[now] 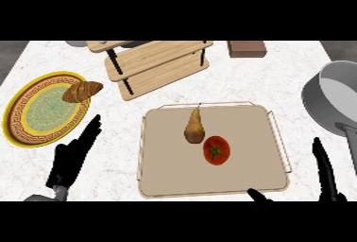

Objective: Pick the tomato from the tray and place it in the tiered shelf

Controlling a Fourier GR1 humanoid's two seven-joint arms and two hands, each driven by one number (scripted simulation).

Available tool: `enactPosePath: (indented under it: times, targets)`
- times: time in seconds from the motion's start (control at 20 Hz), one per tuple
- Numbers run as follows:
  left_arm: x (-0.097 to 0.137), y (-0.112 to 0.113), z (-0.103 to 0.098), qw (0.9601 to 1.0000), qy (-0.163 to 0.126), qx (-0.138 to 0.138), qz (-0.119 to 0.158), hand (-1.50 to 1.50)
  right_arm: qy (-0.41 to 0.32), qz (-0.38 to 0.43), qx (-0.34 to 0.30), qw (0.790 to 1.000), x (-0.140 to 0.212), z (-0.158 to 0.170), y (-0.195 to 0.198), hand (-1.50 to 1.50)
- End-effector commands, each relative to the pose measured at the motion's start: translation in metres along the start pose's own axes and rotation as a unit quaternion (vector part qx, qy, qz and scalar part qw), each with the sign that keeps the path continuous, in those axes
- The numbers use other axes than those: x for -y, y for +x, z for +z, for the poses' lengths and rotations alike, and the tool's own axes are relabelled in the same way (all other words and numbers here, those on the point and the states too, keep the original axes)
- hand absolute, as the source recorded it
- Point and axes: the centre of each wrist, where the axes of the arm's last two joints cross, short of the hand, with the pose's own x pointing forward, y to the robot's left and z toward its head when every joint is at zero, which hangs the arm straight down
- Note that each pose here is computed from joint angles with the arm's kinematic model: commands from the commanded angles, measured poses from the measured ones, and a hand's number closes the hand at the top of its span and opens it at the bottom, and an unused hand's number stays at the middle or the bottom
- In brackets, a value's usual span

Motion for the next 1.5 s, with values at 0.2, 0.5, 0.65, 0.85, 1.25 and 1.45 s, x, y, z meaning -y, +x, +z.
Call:
enactPosePath:
  times: [0.2, 0.5, 0.65, 0.85, 1.25, 1.45]
  targets:
    - [0.001, 0.004, -0.005, 0.9999, -0.008, 0.006, -0.009, 0.0, 0.107, 0.171, -0.09, 0.975, 0.002, 0.019, 0.006, -1.5]
    - [0.003, 0.006, -0.002, 0.9999, -0.01, 0.004, -0.006, 0.0, 0.065, 0.371, -0.14, 0.916, 0.023, 0.007, -0.005, -1.5]
    - [0.015, 0.007, -0.006, 0.9997, -0.019, 0.008, -0.009, 0.0, 0.043, 0.406, -0.163, 0.898, 0.0, -0.002, 0.014, -1.5]
    - [0.011, 0.02, -0.014, 0.9996, -0.023, 0.016, -0.01, 0.0, 0.067, 0.418, -0.176, 0.889, -0.05, -0.007, 0.062, -1.5]
    - [0.013, 0.008, -0.01, 0.9994, -0.032, 0.01, -0.004, 0.0, 0.092, 0.464, -0.249, 0.845, -0.127, -0.009, 0.098, -1.5]
    - [0.023, 0.005, -0.015, 0.9996, -0.026, 0.006, -0.005, 0.0, 0.088, 0.466, -0.255, 0.843, -0.145, -0.026, 0.102, -1.5]
